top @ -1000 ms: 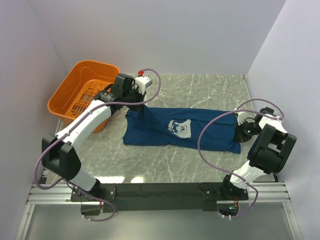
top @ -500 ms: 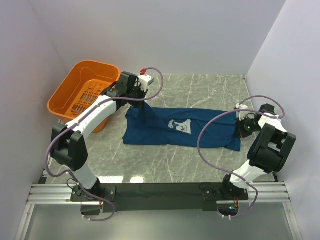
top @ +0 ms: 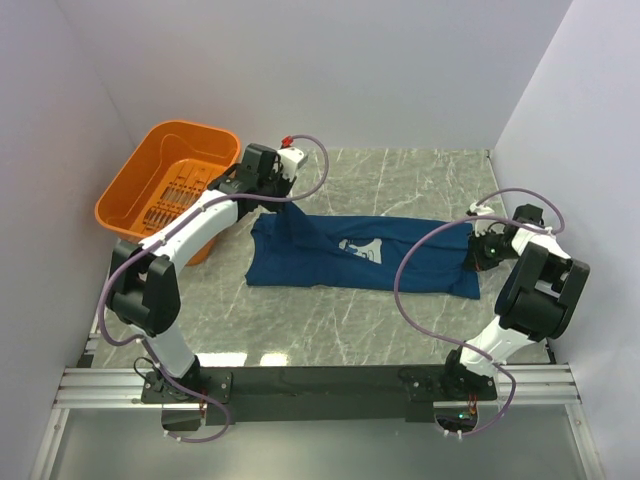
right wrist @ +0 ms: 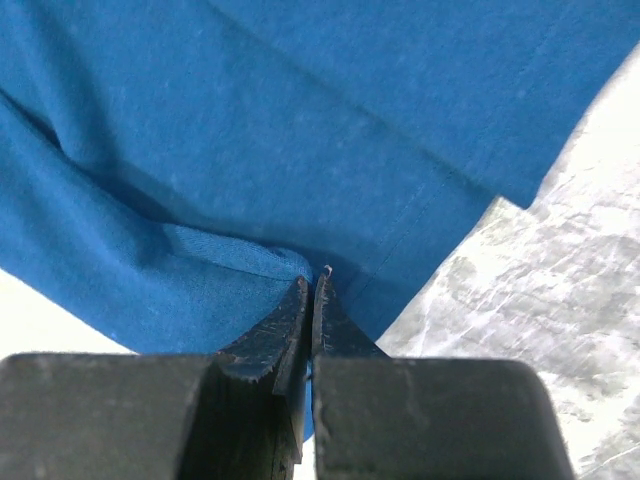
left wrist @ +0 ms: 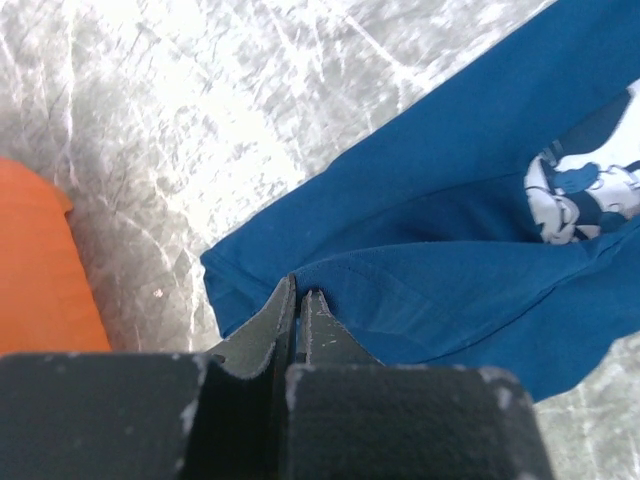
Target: Fold and stack the t-shirts
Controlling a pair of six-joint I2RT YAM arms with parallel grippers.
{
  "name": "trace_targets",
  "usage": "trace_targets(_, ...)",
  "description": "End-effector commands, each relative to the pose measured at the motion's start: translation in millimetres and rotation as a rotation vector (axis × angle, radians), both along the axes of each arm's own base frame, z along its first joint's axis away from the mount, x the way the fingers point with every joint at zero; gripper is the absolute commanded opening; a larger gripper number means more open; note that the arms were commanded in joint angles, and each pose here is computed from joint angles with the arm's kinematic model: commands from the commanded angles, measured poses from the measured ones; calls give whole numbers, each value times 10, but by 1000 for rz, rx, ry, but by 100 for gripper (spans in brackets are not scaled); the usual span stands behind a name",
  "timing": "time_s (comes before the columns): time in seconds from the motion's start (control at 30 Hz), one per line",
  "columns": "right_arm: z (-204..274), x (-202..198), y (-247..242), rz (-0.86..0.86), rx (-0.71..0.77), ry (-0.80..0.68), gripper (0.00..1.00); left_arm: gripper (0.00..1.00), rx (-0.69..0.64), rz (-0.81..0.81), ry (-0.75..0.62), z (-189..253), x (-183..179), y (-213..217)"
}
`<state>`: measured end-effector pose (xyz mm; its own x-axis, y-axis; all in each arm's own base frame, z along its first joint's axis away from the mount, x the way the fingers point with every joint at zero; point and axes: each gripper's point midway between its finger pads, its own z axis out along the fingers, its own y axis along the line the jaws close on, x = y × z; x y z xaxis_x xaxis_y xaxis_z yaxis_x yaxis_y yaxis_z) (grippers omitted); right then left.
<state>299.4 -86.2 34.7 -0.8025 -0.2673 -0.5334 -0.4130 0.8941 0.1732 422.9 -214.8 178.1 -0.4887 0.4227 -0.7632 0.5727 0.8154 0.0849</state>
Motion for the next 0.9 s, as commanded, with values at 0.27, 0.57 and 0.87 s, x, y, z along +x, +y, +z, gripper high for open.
trace_targets(0.27, 76, 296, -166, -87, -37, -58, 0, 0, -5, -7, -75, 170, 208, -42)
trace_targets(0.57, 1, 279, -192, -100, -51, -43, 0, 0, -8, -76, -85, 206, 356, -206)
trace_targets(0.87, -14, 276, -214, -114, -62, -43, 0, 0, 41, -169, -74, 80, 443, -458)
